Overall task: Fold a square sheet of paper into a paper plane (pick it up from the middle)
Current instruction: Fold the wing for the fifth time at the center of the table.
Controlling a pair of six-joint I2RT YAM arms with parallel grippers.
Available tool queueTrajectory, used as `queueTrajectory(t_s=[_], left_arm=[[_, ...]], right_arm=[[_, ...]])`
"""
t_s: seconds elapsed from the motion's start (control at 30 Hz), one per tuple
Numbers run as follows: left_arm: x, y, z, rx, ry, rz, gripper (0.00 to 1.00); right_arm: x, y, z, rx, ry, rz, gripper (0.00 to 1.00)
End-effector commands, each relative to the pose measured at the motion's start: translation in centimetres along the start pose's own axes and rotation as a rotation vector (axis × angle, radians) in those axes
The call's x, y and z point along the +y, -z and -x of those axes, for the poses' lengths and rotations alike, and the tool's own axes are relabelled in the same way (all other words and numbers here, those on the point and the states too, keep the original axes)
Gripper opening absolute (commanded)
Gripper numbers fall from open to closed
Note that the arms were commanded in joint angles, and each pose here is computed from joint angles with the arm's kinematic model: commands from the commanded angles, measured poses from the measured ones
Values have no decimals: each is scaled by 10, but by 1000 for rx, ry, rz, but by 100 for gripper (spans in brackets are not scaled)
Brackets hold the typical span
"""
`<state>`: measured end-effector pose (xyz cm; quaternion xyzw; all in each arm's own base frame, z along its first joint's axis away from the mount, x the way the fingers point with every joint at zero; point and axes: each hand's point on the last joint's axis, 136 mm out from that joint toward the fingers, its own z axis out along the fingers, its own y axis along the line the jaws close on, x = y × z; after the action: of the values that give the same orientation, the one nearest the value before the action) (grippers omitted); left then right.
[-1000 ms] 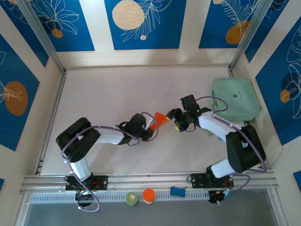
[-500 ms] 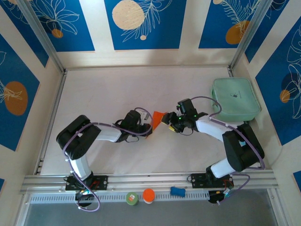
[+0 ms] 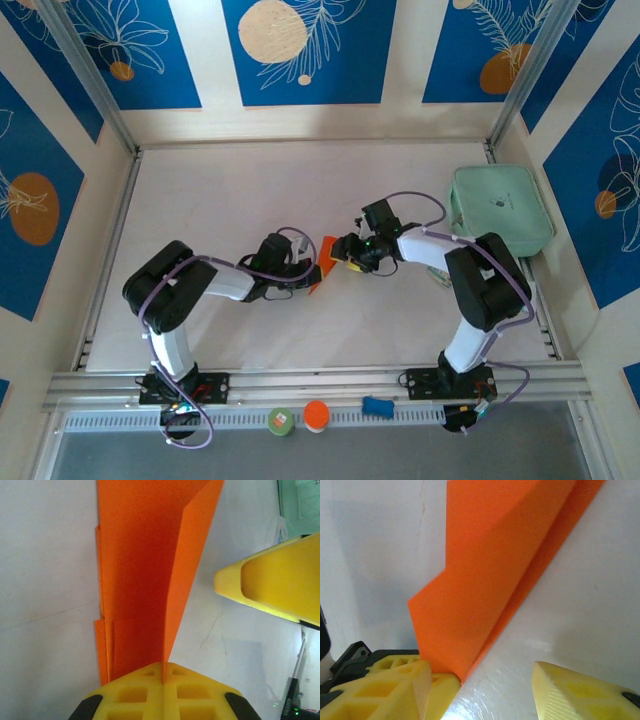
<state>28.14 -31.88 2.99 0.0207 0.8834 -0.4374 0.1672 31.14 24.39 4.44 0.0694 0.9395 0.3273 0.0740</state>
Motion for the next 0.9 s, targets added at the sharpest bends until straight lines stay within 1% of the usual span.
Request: queueTrajectory(t_s=[0.0, 0.33, 0.47, 0.57, 0.7, 0.8, 0.87], left_arm=[[6, -1, -6, 27, 70, -15, 0], [18, -2, -9, 36, 125, 4, 0], [22, -2, -10, 33, 136, 8, 0], [26, -3, -14, 42, 141, 16, 3], [32, -5, -18, 53, 150, 29, 9], [38, -5, -21, 58, 159, 41, 14], [41, -5, -23, 62, 168, 49, 14]], right_arm=[[-2, -6, -8, 58, 42, -49, 56], [-9, -23, -13, 109, 53, -138, 56], [-18, -29, -15, 128, 49, -205, 57], [-25, -35, -18, 150, 37, -263, 57], [-34, -41, -22, 173, 28, -337, 58], [-37, -45, -25, 187, 20, -358, 60], [-39, -46, -26, 193, 12, -368, 61]])
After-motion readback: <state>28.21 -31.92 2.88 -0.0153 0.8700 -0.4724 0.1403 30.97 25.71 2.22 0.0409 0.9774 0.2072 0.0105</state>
